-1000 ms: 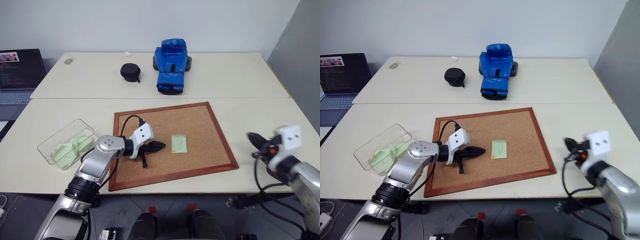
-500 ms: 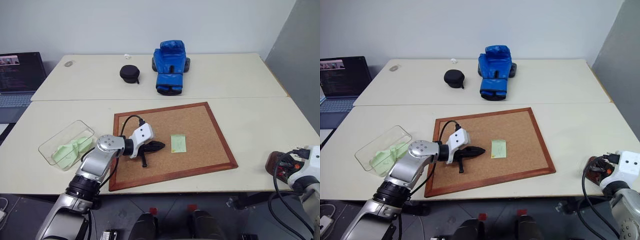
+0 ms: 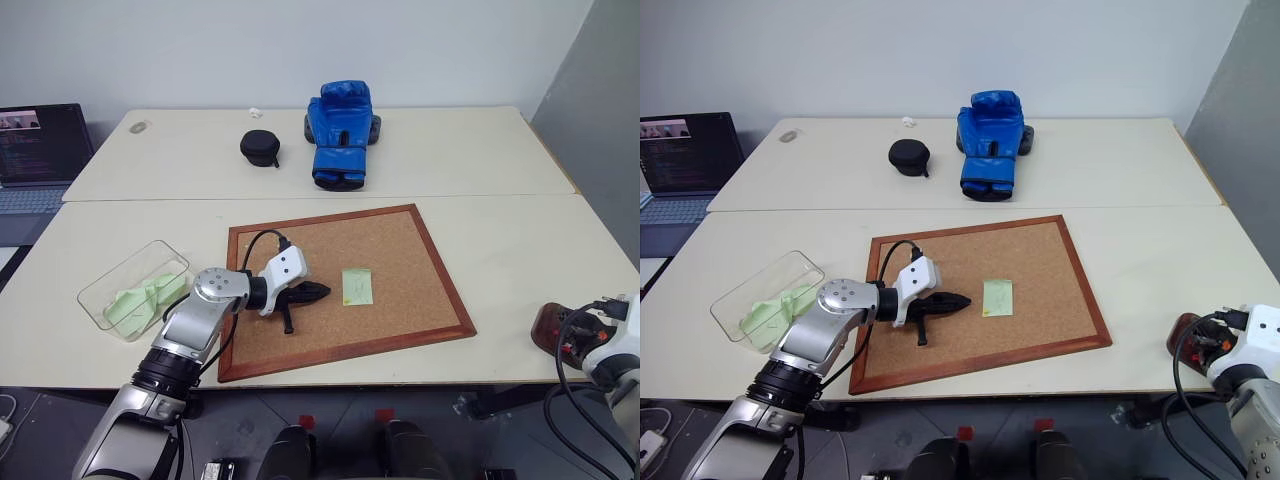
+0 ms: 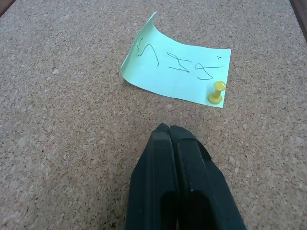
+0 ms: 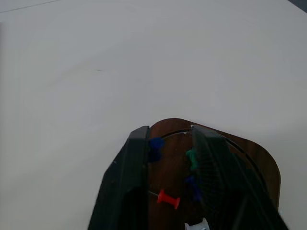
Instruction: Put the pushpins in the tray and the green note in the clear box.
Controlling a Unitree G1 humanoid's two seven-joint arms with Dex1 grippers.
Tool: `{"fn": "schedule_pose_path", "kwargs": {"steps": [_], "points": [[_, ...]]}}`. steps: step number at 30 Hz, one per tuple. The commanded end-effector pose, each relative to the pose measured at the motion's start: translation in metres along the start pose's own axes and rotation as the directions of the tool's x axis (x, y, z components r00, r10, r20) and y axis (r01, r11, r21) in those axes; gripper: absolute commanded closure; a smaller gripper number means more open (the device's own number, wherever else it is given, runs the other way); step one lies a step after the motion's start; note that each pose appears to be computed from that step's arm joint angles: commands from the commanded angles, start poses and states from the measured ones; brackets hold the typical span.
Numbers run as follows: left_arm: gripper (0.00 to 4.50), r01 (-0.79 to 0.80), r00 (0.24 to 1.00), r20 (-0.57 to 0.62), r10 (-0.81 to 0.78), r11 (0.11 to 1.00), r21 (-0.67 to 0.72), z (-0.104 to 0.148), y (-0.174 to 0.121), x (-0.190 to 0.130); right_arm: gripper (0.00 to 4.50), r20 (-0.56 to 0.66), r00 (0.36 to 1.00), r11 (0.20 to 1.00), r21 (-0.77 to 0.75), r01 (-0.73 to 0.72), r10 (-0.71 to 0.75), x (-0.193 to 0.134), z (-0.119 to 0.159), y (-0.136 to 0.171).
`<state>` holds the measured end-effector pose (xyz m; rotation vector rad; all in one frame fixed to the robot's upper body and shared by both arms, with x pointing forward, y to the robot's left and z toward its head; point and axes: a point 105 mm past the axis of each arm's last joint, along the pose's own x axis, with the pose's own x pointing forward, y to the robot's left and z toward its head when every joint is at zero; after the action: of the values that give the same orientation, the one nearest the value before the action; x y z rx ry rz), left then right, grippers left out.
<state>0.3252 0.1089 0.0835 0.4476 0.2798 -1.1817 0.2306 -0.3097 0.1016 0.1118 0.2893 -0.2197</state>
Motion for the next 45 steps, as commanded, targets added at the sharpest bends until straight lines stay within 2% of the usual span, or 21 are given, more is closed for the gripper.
{"fn": "schedule_pose_path", "kwargs": {"steps": [1, 7, 16, 18, 20, 22, 26, 31, 34, 40, 45], "points": [[4.5, 0.015, 0.999, -0.038, -0.015, 1.0, -0.015, -0.01, -0.006, 0.003, 2.05, 0.047, 0.999, 1.0, -0.025, 0.009, -0.008, -0.002, 0.011, -0.003], [4.5, 0.013, 0.999, -0.038, -0.014, 1.0, -0.017, -0.01, -0.006, 0.003, 0.62, 0.054, 0.998, 0.998, -0.061, 0.03, -0.027, 0.0, 0.013, -0.006], [4.5, 0.013, 0.999, -0.04, -0.014, 1.0, -0.018, -0.01, -0.005, 0.002, 0.62, 0.101, 0.994, 0.99, -0.127, 0.06, -0.047, 0.002, 0.021, -0.009], [4.5, 0.013, 0.999, -0.04, -0.013, 1.0, -0.018, -0.01, -0.005, 0.002, 0.62, 0.123, 0.992, 0.985, -0.175, 0.0, 0.022, 0.002, 0.028, 0.003], [4.5, 0.012, 0.999, -0.04, -0.013, 1.0, -0.018, -0.01, -0.004, 0.002, 0.62, 0.134, 0.978, 0.963, -0.24, -0.122, 0.157, 0.002, 0.034, 0.026], [4.5, 0.011, 0.999, -0.041, -0.011, 1.0, -0.017, -0.009, -0.004, 0.002, 0.62, 0.119, 0.926, 0.892, -0.335, -0.303, 0.359, -0.002, 0.039, 0.059], [4.5, 0.005, 0.999, -0.042, -0.005, 1.0, -0.014, -0.008, -0.001, 0.001, 0.62, 0.03, 0.718, 0.639, -0.481, -0.6, 0.696, -0.014, 0.043, 0.122], [4.5, -0.002, 0.999, -0.044, 0.001, 1.0, -0.014, -0.007, 0.0, 0.0, 0.62, -0.093, 0.474, 0.333, -0.594, -0.732, 0.875, -0.014, 0.031, 0.178], [4.5, -0.006, 0.999, -0.046, 0.005, 1.0, -0.015, -0.007, 0.0, -0.001, 0.62, -0.159, 0.32, 0.171, -0.587, -0.792, 0.934, -0.015, 0.018, 0.21], [4.5, -0.02, 0.999, -0.05, 0.019, 1.0, -0.016, -0.007, 0.002, -0.004, 0.62, -0.242, 0.149, 0.0, -0.527, -0.85, 0.959, -0.011, -0.002, 0.243], [4.5, -0.025, 0.998, -0.05, 0.024, 1.0, -0.019, -0.008, 0.0, -0.004, 0.62, -0.253, 0.101, -0.038, -0.493, -0.869, 0.962, -0.003, -0.015, 0.265]]}}
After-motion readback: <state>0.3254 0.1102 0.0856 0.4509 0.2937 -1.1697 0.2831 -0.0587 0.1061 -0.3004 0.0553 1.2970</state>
